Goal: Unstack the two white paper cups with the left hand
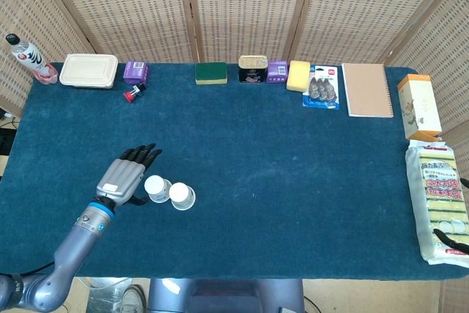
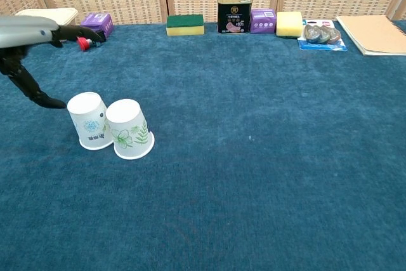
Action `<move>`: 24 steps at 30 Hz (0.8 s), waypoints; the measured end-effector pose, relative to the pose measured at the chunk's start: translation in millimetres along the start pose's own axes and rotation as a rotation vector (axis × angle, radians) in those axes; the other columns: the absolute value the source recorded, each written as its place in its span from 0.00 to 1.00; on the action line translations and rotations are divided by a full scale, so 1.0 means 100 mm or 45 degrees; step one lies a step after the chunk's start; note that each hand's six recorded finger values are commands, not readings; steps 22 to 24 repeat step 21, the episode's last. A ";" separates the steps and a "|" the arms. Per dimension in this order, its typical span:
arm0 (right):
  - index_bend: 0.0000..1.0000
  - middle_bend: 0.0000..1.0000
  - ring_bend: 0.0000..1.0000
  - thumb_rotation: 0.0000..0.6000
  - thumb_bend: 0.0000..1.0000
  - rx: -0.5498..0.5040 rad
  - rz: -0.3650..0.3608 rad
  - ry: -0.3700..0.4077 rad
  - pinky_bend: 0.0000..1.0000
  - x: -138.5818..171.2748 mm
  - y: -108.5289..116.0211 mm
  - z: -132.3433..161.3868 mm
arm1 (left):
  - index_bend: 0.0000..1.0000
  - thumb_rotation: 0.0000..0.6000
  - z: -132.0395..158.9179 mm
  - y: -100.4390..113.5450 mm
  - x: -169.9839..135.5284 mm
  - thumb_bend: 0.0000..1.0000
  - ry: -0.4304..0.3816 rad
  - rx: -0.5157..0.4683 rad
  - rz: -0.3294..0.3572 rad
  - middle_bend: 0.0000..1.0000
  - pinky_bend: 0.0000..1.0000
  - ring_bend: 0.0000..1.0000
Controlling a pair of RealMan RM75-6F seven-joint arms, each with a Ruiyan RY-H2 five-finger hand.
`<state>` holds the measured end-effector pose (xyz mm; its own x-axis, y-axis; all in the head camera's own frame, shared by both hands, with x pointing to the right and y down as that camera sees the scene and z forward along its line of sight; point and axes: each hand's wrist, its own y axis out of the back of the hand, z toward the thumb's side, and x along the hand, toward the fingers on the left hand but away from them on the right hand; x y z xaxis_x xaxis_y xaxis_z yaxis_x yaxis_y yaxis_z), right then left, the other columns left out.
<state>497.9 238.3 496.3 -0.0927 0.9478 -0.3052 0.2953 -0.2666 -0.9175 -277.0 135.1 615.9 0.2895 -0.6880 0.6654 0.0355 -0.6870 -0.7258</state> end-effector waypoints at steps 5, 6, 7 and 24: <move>0.13 0.01 0.00 1.00 0.16 0.012 -0.002 0.003 0.00 0.00 -0.01 0.02 | 0.00 1.00 -0.20 0.11 -0.33 0.14 -0.013 0.022 0.184 0.00 0.09 0.00; 0.13 0.01 0.00 1.00 0.16 0.015 -0.002 0.003 0.00 0.00 -0.02 0.02 | 0.00 1.00 -0.25 0.12 -0.41 0.14 -0.012 0.020 0.225 0.00 0.09 0.00; 0.13 0.01 0.00 1.00 0.16 0.019 -0.001 0.004 0.00 0.00 -0.02 0.03 | 0.00 1.00 -0.33 0.13 -0.53 0.14 -0.008 0.012 0.279 0.00 0.09 0.00; 0.13 0.01 0.00 1.00 0.16 0.064 0.000 0.017 0.00 0.03 -0.08 0.09 | 0.00 1.00 -1.25 -0.09 -1.74 0.13 0.174 -0.171 0.547 0.00 0.07 0.00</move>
